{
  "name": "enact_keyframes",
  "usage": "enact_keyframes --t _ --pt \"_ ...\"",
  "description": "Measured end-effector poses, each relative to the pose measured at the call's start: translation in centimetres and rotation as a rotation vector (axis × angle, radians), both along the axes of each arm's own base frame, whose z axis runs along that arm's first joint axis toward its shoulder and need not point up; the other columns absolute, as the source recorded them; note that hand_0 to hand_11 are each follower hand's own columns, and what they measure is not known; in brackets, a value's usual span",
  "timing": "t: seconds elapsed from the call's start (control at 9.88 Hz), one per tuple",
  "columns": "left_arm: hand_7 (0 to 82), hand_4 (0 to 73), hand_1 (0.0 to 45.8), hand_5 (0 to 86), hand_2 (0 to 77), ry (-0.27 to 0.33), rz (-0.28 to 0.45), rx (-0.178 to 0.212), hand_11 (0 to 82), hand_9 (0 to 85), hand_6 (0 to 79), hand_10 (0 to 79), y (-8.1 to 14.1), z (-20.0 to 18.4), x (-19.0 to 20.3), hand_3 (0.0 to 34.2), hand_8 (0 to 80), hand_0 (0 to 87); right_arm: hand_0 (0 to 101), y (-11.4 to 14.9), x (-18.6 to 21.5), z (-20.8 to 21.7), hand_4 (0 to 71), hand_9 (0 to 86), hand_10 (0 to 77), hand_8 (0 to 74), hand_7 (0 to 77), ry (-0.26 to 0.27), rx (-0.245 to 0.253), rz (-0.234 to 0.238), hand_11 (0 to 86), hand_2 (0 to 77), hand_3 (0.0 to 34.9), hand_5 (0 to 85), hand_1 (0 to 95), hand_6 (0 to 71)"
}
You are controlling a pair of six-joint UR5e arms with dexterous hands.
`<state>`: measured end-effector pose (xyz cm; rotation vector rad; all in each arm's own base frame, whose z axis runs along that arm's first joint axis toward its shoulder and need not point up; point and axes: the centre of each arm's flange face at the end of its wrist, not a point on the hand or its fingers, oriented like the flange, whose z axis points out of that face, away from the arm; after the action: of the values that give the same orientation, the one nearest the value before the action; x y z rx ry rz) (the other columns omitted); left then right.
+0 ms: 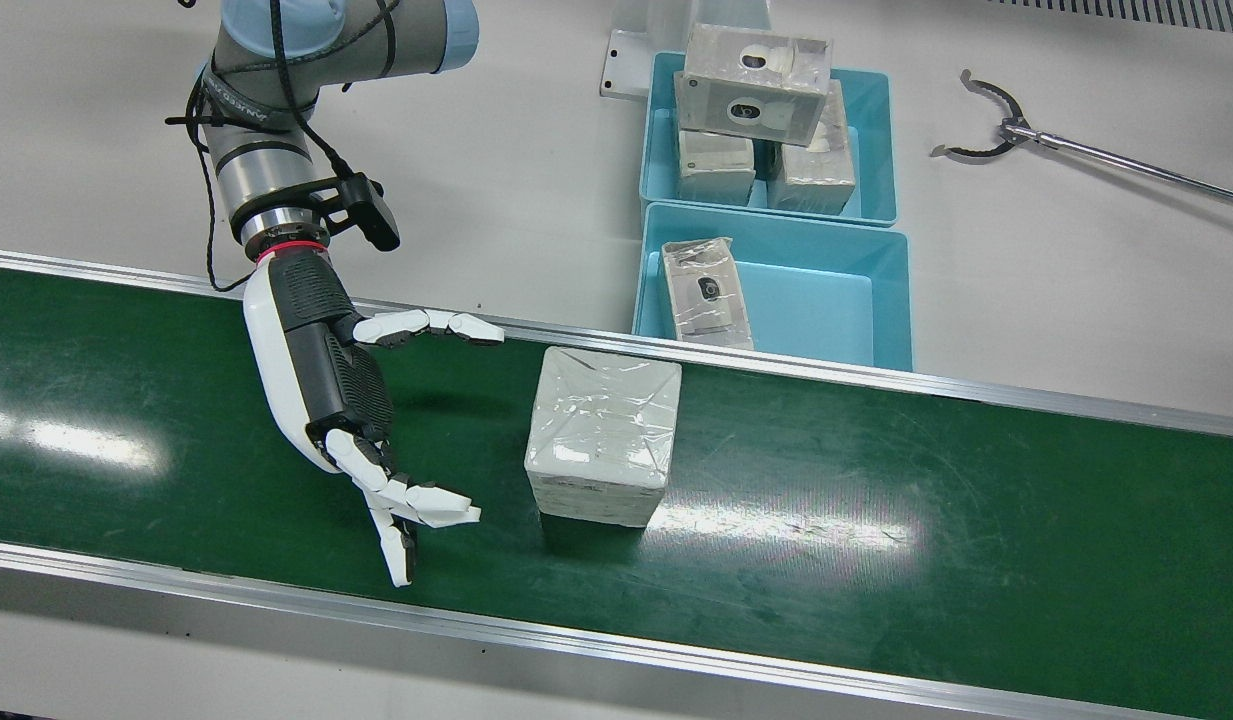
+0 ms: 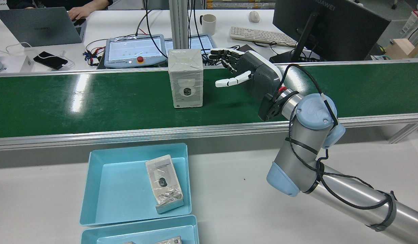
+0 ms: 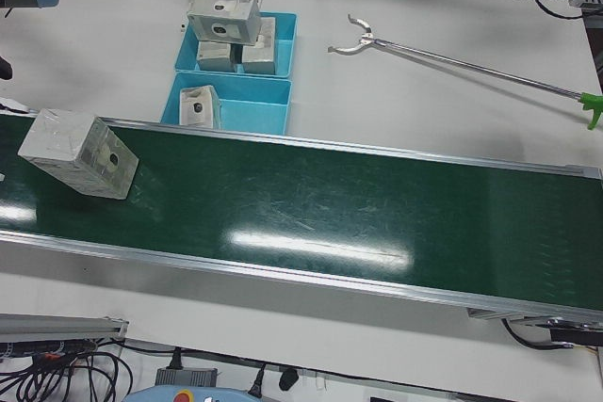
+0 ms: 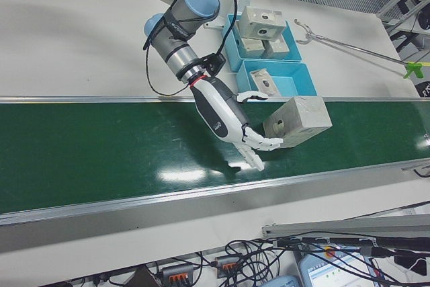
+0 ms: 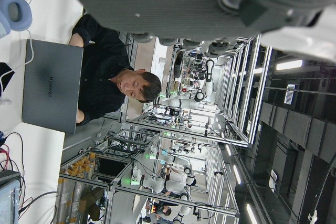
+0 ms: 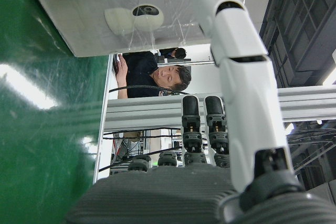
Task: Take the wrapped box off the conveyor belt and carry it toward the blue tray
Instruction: 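Move the right hand against the side of the wrapped box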
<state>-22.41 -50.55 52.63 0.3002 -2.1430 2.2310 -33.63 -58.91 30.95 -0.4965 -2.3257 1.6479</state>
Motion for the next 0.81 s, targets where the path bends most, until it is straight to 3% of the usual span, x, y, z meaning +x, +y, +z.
enact_keyframes --t 0.51,0.81 --pt "0.5 0.0 0.0 1.1 1.1 0.0 0.0 0.0 0.0 0.0 0.0 0.5 0.0 0.0 0.0 0.0 0.5 0.0 54 -0.3 -2.3 -1.0 19.6 3.8 1.1 0.5 25.1 0.008 0.002 -0.013 3.3 17.5 3.6 20.2 21.8 9.8" --pt "0.5 0.0 0.0 1.1 1.1 0.0 0.0 0.0 0.0 0.0 0.0 0.5 0.0 0.0 0.0 0.0 0.5 0.0 54 -0.3 -3.9 -2.3 14.2 2.7 0.0 0.0 21.3 0.012 0.013 -0.026 2.2 15.8 13.8 17.5 21.8 6.0"
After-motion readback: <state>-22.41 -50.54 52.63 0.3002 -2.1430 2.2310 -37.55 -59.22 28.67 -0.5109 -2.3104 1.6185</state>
